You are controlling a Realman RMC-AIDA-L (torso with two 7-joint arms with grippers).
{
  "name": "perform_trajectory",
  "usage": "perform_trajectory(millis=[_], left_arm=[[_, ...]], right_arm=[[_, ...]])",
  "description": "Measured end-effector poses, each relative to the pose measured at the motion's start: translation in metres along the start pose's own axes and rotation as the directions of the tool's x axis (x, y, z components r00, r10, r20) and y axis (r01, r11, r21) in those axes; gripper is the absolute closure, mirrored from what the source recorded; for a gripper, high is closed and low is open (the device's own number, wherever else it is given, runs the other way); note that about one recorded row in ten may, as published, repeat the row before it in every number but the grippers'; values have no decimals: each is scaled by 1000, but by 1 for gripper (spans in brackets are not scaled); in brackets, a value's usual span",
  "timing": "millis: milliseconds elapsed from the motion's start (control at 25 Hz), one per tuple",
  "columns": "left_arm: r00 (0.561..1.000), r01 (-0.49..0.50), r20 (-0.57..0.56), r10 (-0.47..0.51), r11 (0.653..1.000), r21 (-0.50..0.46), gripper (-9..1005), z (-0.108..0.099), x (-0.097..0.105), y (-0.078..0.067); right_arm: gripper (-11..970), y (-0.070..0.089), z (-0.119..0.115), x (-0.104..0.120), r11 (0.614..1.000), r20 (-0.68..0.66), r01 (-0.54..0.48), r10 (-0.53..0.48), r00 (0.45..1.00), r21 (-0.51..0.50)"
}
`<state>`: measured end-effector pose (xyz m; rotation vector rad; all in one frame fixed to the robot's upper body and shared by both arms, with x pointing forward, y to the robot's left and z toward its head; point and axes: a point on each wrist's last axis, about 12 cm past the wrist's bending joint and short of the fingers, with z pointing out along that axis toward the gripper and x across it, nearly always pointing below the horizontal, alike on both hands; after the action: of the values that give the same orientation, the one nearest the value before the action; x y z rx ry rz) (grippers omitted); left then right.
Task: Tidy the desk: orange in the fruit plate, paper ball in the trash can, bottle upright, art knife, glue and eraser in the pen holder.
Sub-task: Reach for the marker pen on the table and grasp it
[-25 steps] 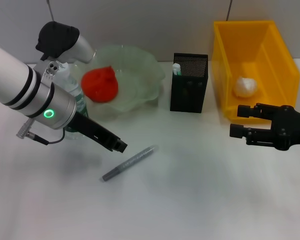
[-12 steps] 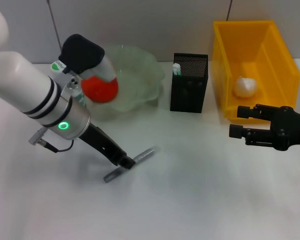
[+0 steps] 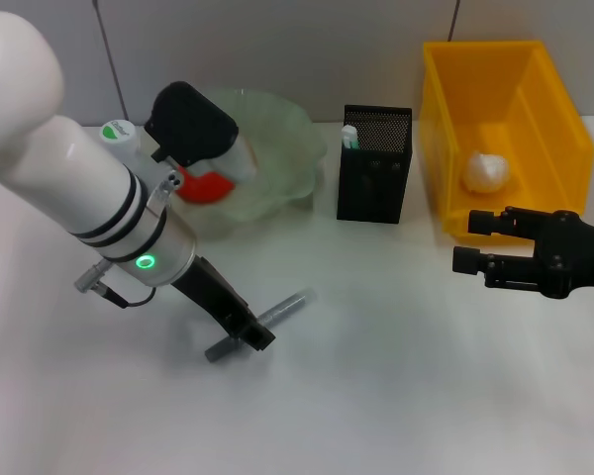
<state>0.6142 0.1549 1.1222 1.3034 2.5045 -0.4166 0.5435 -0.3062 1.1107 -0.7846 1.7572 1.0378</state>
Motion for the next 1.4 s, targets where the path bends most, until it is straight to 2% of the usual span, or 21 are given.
perform_trajectory(millis=[440,760,1000,1400], left_arm=[[998,-61,-34,60,998,-19,413,7,-5,-5],[993,-100,-60,97,994,-43,455,11,-7,-8],[991,-122,-63,118,991,-61,617,13,-8,-9],[989,-136,-67,131,988,-72,609,15,-9,-9]], right_arm=[[186,-1,1,0,1000,-3,1,-1,1000,11],[187,-2,1,-1,1000,-2,2,-2,1000,10],[187,-2,1,-1,1000,-2,2,-2,1000,10],[188,-2,1,-1,1000,-2,1,-1,1000,10]])
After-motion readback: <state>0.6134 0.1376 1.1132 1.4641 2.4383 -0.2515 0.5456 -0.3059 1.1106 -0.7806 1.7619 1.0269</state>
